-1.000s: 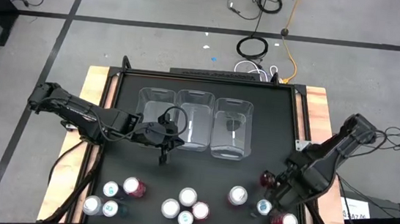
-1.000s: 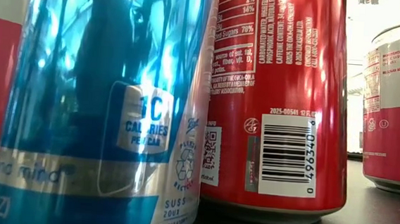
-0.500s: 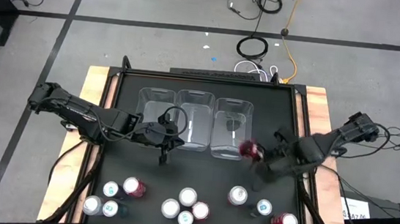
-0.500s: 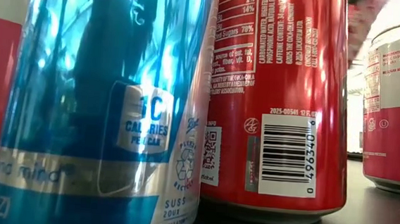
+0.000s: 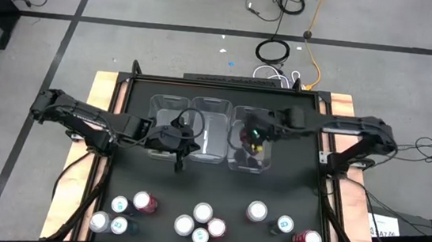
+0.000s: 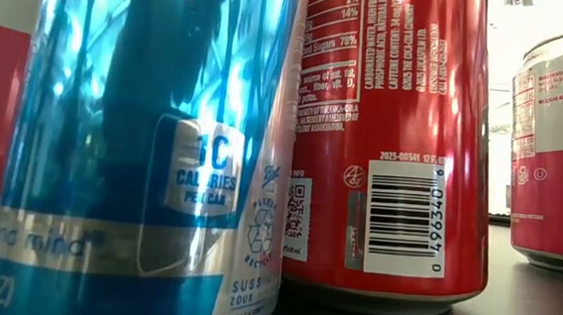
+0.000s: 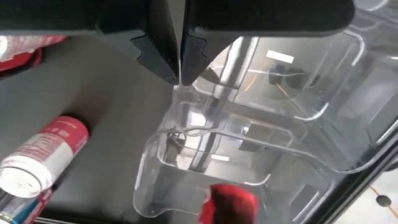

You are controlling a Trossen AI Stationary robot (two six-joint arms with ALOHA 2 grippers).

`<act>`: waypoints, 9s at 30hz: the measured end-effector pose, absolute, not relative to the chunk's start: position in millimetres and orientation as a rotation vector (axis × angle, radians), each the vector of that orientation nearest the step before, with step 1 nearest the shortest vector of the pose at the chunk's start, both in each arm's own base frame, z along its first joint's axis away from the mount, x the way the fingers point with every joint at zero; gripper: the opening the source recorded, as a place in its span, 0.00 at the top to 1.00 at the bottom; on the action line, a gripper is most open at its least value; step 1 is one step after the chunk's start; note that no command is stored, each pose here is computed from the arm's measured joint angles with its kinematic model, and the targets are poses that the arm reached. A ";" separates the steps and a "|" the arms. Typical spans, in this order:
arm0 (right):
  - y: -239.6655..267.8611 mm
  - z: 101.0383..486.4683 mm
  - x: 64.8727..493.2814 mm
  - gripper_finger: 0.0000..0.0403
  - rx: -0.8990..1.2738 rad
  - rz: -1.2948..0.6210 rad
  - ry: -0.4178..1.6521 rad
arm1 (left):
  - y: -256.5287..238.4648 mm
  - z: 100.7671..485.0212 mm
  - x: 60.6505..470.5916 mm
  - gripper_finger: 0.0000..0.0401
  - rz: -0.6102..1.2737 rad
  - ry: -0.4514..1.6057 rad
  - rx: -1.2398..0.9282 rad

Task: Sort soda cans
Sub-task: Put the red soda can into the right transparent bin, then put the pink soda can into the left transparent bin

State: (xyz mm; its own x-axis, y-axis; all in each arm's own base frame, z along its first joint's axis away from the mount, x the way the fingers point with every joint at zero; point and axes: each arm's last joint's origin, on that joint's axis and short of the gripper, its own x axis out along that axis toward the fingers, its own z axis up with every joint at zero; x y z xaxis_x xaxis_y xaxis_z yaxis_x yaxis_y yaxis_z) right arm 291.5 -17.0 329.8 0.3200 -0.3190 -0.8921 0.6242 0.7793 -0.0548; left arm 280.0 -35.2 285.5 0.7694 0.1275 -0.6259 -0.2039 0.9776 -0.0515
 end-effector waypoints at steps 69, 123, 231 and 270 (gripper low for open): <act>-133.5 254.2 307.9 0.13 0.483 -0.901 1.372 | -17.4 287.0 170.4 0.93 0.106 0.485 -0.175; 96.8 335.8 243.8 0.13 0.577 -0.729 0.644 | -18.3 287.8 171.8 0.93 0.080 0.477 -0.182; 136.1 326.0 223.9 0.13 0.625 -0.585 0.859 | -114.2 294.8 235.4 0.04 -0.060 0.706 -0.188; 146.9 323.8 209.2 0.13 0.596 -0.593 0.897 | -240.2 230.3 284.0 0.04 -0.054 1.034 -0.183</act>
State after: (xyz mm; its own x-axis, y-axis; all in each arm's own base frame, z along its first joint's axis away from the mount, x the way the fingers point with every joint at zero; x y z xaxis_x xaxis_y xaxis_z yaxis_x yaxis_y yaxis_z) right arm 209.2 146.9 323.8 0.4909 -0.2195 -0.8431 0.6901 0.6886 0.2226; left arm 284.0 -240.2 230.3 0.5118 -0.1302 -0.8492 -0.0419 0.9835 -0.1761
